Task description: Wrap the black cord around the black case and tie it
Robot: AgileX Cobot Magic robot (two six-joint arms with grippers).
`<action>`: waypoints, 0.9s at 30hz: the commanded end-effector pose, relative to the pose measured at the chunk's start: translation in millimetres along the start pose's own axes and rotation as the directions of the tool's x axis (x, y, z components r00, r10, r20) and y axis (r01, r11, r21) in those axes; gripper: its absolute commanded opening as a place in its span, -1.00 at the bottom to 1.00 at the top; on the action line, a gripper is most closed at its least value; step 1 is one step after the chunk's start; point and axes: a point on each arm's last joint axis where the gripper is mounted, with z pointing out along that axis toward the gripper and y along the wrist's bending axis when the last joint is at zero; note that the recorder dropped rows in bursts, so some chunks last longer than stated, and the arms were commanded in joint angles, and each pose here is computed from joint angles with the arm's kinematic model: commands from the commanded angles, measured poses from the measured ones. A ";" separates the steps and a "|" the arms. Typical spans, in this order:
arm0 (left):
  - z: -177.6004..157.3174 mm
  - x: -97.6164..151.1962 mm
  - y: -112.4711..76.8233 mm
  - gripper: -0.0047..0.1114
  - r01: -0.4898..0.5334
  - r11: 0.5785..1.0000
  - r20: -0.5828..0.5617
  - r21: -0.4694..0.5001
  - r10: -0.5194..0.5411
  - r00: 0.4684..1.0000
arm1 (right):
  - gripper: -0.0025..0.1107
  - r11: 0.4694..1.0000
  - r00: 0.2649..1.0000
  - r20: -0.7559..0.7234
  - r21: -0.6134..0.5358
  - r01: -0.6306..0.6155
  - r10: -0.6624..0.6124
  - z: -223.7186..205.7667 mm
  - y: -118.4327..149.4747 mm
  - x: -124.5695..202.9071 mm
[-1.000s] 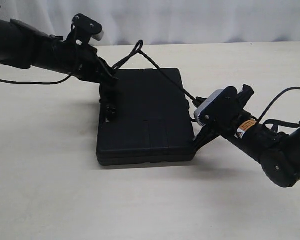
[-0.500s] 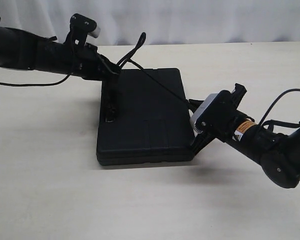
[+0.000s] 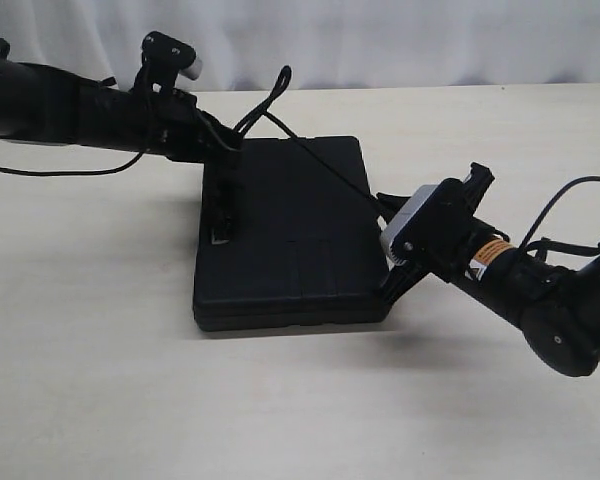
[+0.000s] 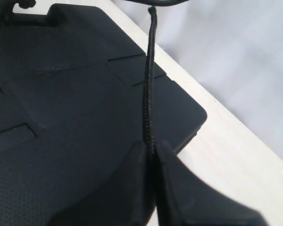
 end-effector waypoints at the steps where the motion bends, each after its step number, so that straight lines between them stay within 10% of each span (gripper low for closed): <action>1: -1.3 0.2 10.1 -0.92 0.001 0.996 -0.018 -0.095 -0.003 1.000 | -0.88 1.000 1.000 0.022 0.002 0.008 -0.008 -1.4 -0.2 -2.6; 27: -0.5 0.0 8.8 -0.92 -0.019 0.995 -0.021 -0.096 0.017 1.000 | -0.88 0.999 0.998 0.061 -0.041 -0.011 0.013 -1.8 3.7 -6.1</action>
